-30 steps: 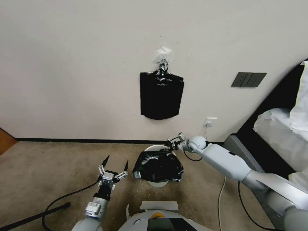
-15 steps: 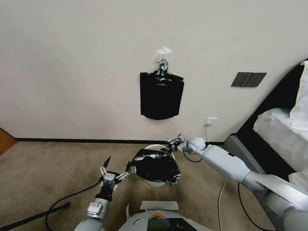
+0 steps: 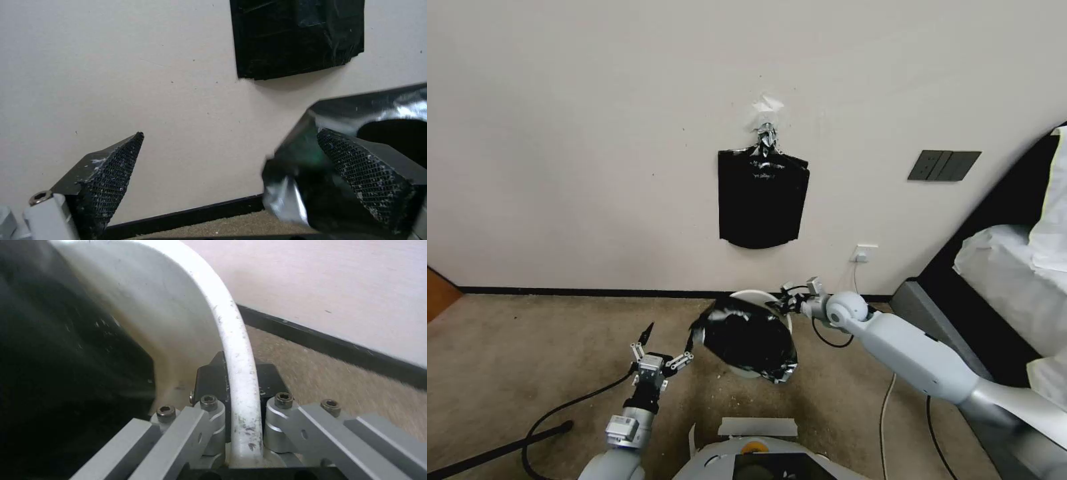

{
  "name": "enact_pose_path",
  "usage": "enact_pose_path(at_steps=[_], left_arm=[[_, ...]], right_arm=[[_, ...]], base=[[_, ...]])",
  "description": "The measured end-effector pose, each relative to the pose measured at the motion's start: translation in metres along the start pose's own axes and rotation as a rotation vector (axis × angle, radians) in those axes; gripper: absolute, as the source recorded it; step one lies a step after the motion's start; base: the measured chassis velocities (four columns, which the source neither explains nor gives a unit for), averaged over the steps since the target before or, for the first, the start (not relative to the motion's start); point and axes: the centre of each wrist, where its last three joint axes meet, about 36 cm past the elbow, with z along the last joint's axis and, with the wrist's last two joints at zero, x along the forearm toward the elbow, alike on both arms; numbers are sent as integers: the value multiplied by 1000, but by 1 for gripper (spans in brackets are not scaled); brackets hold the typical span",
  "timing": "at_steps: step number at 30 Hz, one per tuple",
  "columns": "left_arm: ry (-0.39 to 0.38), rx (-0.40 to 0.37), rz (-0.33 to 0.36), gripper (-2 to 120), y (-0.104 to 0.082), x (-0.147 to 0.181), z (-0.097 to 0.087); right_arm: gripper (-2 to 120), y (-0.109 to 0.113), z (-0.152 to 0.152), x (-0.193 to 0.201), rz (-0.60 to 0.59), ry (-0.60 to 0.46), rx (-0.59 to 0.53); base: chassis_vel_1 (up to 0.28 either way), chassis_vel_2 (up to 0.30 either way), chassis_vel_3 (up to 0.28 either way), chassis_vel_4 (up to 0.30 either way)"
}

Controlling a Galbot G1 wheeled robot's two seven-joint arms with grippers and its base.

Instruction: Place a trash bag onto the trash bin.

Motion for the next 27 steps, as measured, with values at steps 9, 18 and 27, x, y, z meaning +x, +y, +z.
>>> enact_pose_path(at_steps=[9,18,27], left_arm=[[-3,9,-8,100,3,-7,-2],[0,9,-15,100,8,-10,-5],[3,9,-19,100,9,-10,-5]], right_arm=[[4,46,20,36,257,-61,-220],[4,76,65,44,419,-116,-352],[4,103,101,28,418,-61,-415]], base=[[0,0,0,0],[0,0,0,0],[0,0,0,0]])
